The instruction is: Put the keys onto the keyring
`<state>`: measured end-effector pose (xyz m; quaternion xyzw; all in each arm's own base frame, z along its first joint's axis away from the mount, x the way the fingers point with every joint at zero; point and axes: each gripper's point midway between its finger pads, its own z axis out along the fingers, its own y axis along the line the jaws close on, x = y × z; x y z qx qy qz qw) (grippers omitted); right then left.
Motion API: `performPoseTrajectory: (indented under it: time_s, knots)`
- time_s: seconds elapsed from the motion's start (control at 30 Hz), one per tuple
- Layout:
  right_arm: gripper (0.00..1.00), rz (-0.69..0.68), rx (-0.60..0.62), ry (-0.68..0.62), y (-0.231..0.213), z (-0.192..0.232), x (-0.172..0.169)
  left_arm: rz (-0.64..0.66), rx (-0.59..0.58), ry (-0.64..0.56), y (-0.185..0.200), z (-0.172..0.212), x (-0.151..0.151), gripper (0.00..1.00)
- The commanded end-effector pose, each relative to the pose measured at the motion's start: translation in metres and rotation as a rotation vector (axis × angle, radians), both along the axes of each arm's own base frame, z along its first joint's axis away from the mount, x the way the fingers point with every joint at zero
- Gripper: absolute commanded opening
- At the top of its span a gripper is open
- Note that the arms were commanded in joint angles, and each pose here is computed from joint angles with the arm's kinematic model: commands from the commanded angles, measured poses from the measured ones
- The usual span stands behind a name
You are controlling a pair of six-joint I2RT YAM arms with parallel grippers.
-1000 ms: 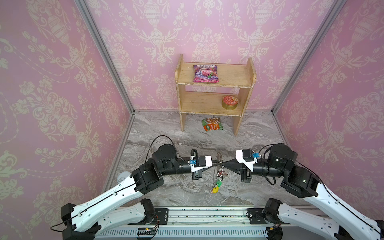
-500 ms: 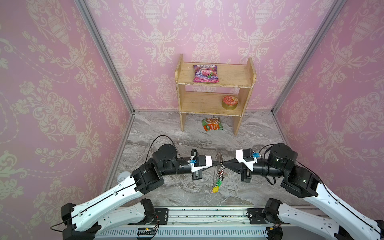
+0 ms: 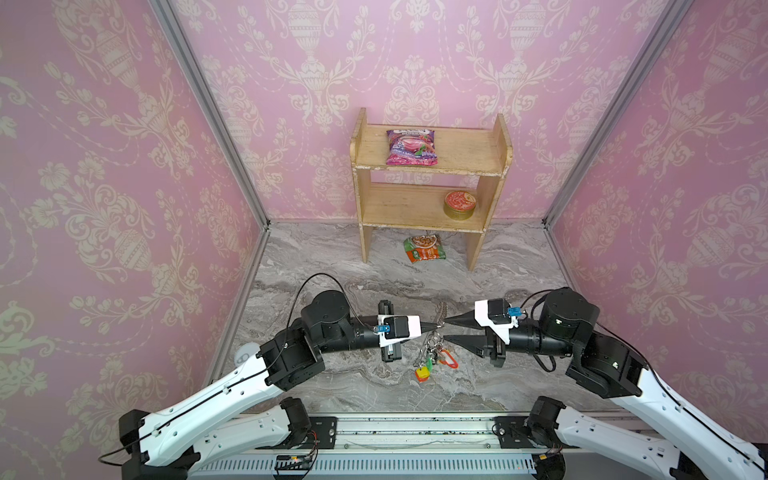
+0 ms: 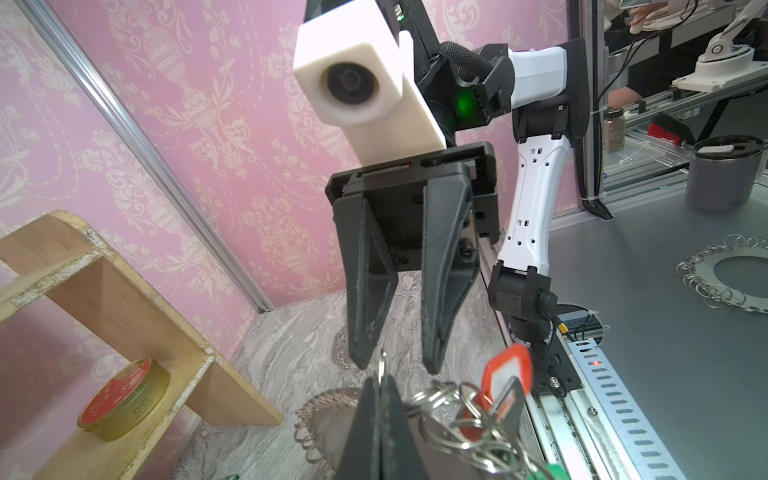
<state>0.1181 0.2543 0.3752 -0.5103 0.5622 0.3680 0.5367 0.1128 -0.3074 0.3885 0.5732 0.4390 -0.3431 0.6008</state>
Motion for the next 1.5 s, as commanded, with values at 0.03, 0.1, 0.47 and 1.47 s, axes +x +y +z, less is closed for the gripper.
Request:
performPoseTrajectory:
  time_s: [0.03,0.1,0.47,1.47]
  knots:
    - [0.38,-0.037,-0.01,-0.021,-0.011,0.007,-0.002,0.008,-0.086,-0.148,0.011,0.023,-0.006,0.0]
    - [0.38,-0.041,-0.008,-0.027,-0.013,0.008,-0.002,-0.003,-0.101,-0.167,0.012,0.026,-0.009,0.0]
    - [0.4,-0.027,0.016,-0.054,-0.014,0.017,-0.006,-0.054,-0.161,-0.184,0.018,0.037,-0.022,0.0]
    - [0.38,-0.121,-0.013,-0.144,-0.024,0.027,0.011,-0.172,-0.395,0.002,-0.006,0.019,0.017,0.0]
